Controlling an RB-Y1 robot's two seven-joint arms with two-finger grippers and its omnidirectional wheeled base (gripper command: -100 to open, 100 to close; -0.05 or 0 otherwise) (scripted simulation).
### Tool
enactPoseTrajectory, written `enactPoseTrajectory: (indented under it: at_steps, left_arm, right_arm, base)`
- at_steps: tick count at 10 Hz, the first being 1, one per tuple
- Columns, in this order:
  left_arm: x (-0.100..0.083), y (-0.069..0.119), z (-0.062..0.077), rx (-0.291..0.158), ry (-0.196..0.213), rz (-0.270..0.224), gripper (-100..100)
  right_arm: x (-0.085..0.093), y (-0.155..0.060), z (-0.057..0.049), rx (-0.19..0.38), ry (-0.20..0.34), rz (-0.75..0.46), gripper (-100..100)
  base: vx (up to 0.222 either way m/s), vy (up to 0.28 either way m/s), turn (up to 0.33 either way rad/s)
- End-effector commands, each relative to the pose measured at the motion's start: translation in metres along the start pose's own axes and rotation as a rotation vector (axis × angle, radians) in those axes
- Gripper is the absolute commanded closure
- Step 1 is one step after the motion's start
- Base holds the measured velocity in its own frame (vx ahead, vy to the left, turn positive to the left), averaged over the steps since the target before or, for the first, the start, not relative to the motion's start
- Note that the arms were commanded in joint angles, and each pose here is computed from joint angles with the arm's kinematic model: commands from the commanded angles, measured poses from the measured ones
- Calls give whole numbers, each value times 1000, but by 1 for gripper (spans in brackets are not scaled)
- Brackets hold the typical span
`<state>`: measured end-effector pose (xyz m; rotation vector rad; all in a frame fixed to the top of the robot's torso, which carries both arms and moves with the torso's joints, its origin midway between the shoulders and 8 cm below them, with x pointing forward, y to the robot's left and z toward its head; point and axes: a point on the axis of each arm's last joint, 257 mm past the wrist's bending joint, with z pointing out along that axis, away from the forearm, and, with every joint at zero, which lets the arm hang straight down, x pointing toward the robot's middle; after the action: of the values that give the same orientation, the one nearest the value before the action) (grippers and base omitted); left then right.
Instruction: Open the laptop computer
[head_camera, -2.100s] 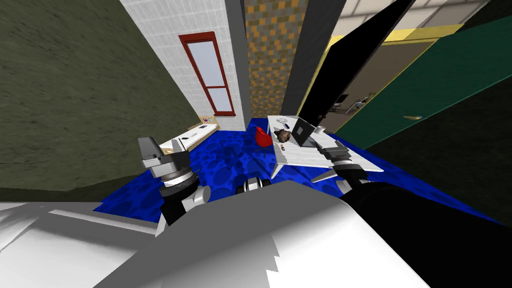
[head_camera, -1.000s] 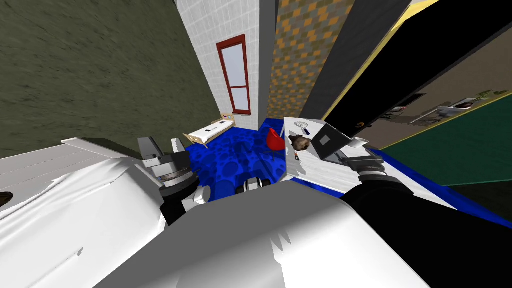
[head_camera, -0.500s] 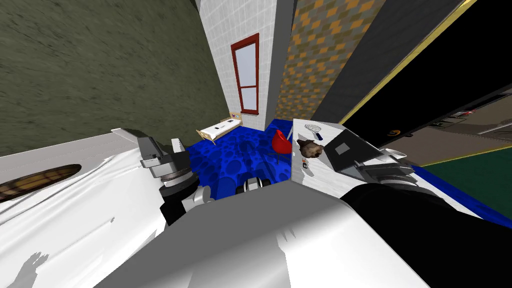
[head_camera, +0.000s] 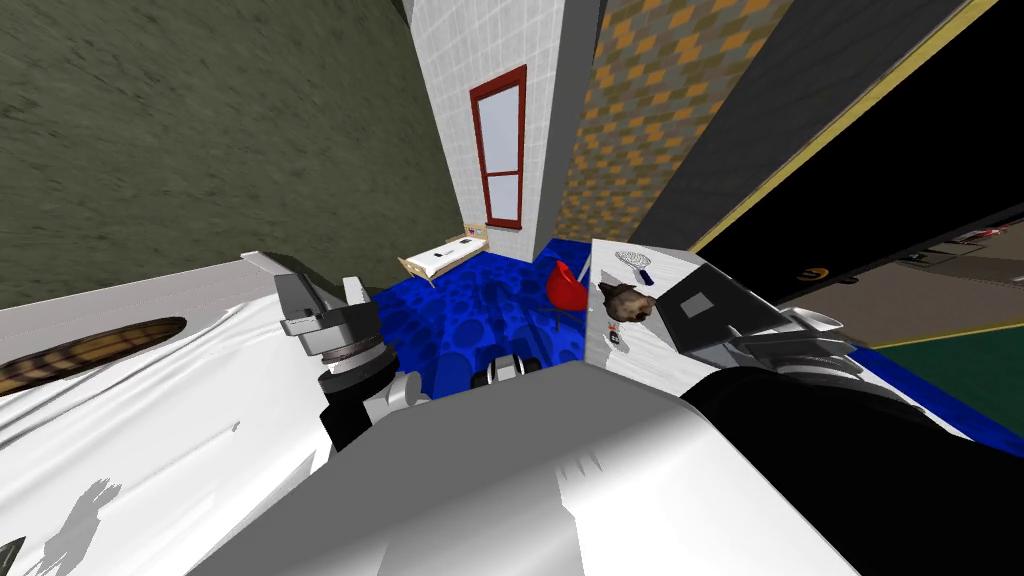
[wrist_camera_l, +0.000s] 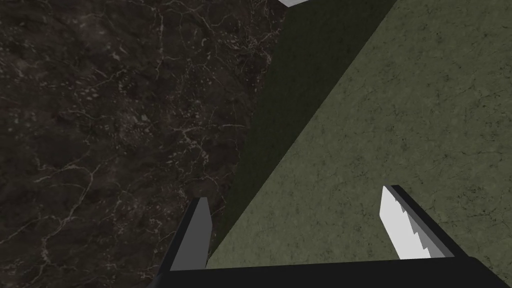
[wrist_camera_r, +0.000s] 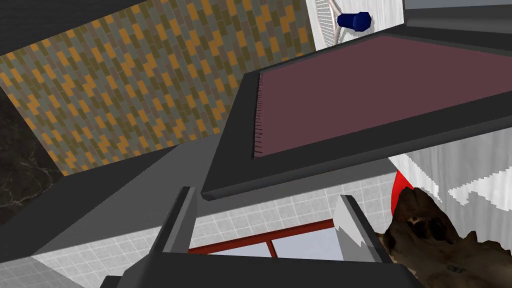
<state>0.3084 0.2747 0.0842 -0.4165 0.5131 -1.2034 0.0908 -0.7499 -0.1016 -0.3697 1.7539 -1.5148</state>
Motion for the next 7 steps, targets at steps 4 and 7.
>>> enactPoseTrajectory:
  at_steps: [4,7]
  left_arm:
    - [0,0,0,0,0,0,0]
    - [0,0,0,0,0,0,0]
  right_arm:
    - [6,1,10,-11,9,197,100]
    - [10,2,16,-17,16,314,100]
  base:
    - [-74,-38,27]
    - [-70,-44,16]
